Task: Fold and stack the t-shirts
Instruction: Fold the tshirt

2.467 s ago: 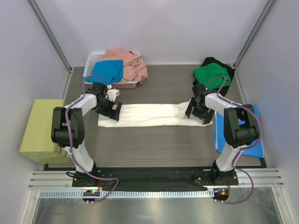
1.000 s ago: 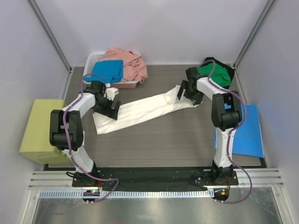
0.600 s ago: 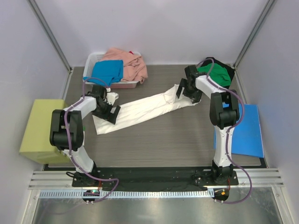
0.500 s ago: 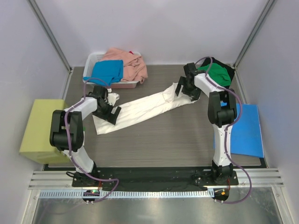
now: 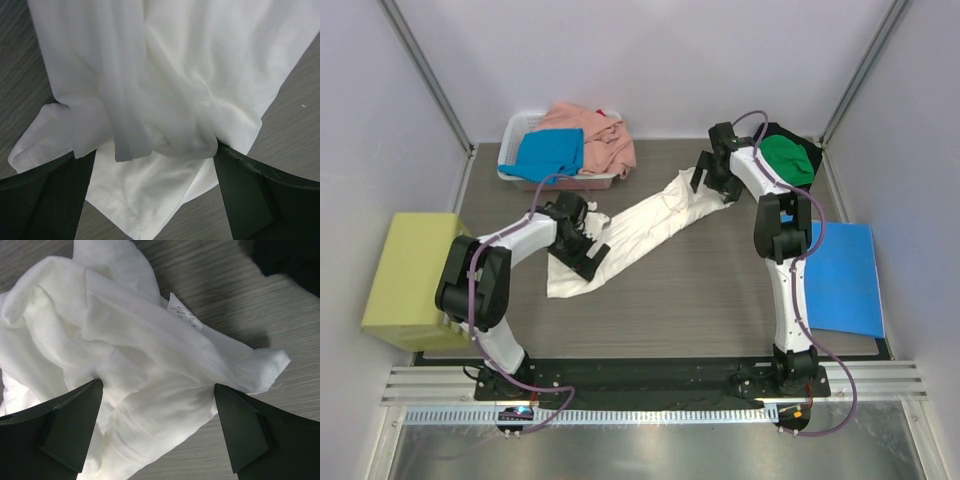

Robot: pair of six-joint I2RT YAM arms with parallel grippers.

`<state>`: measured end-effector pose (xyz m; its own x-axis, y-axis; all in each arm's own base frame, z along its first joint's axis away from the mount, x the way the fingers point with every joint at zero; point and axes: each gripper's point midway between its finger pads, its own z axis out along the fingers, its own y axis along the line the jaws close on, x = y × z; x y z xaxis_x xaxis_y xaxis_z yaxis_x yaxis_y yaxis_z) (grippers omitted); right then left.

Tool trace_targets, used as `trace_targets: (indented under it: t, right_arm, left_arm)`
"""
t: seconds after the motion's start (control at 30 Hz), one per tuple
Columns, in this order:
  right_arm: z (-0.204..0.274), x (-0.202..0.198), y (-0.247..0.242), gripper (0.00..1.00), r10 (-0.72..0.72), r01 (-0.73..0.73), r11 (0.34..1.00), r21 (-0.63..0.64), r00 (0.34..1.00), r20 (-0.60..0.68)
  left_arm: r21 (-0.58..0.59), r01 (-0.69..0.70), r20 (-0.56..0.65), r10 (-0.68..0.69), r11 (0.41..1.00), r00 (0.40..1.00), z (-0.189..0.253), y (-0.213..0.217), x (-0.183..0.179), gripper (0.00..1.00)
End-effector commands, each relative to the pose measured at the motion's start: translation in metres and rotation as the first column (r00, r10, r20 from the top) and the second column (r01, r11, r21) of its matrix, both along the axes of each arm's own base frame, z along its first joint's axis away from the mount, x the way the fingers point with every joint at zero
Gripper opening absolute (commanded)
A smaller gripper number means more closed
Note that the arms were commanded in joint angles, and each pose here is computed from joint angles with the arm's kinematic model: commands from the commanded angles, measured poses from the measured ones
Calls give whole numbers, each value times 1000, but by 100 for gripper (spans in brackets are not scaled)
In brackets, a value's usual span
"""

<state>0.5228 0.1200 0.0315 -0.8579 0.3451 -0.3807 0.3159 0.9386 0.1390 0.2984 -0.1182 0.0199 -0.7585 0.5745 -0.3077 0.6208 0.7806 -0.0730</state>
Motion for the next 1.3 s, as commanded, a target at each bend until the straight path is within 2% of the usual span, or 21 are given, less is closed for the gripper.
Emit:
trace_targets:
  t: [0.0,0.13,0.27,0.3,0.47,0.5,0.63,0.77,0.97,1.07,1.2,1.27]
  right_arm:
    - [-17,8,3,100,9,-8,1000,20,1000,-26]
    - [-27,19,2,100,5,-4,999,36,1000,-29]
    - [-22,45,-6,100,-19,18,997,72,1000,24]
    - [-22,47,-1,100,-8,5,992,124,1000,21]
    - [-25,62,-5,100,-15,6,983,185,999,51]
    - [-24,67,-6,100,-17,4,981,196,998,67]
    - [-23,75,-4,100,-13,-10,968,249,996,89]
    - [-22,82,-3,100,-15,-17,954,298,994,105]
    - [-13,87,11,100,14,-63,920,386,992,129]
    - [-4,89,17,100,33,-94,906,413,988,152]
    - [15,93,22,100,56,-137,891,432,979,195]
    - [32,95,26,100,58,-156,881,447,973,225]
  left_arm:
    - [-70,77,-285,-94,995,954,-22,-29,-70,100]
    - [-25,190,-363,-186,981,913,-29,-33,-96,100]
    - [-42,253,-424,-246,967,871,-19,-43,-107,100]
    - [-42,269,-440,-259,962,860,-19,-44,-109,100]
    - [-45,392,-519,-357,919,777,-8,-54,-128,100]
    - [-57,406,-564,-365,912,741,-8,-56,-138,100]
    - [-102,501,-613,-451,859,648,-8,-81,-159,100]
    - [-148,549,-628,-507,823,590,-9,-109,-171,100]
    - [-271,525,-653,-554,807,515,7,-154,-181,100]
    - [-333,516,-627,-594,789,504,29,-170,-179,100]
    - [-414,512,-506,-658,753,558,76,-196,-161,100]
    - [-446,493,-482,-665,747,570,100,-201,-158,100]
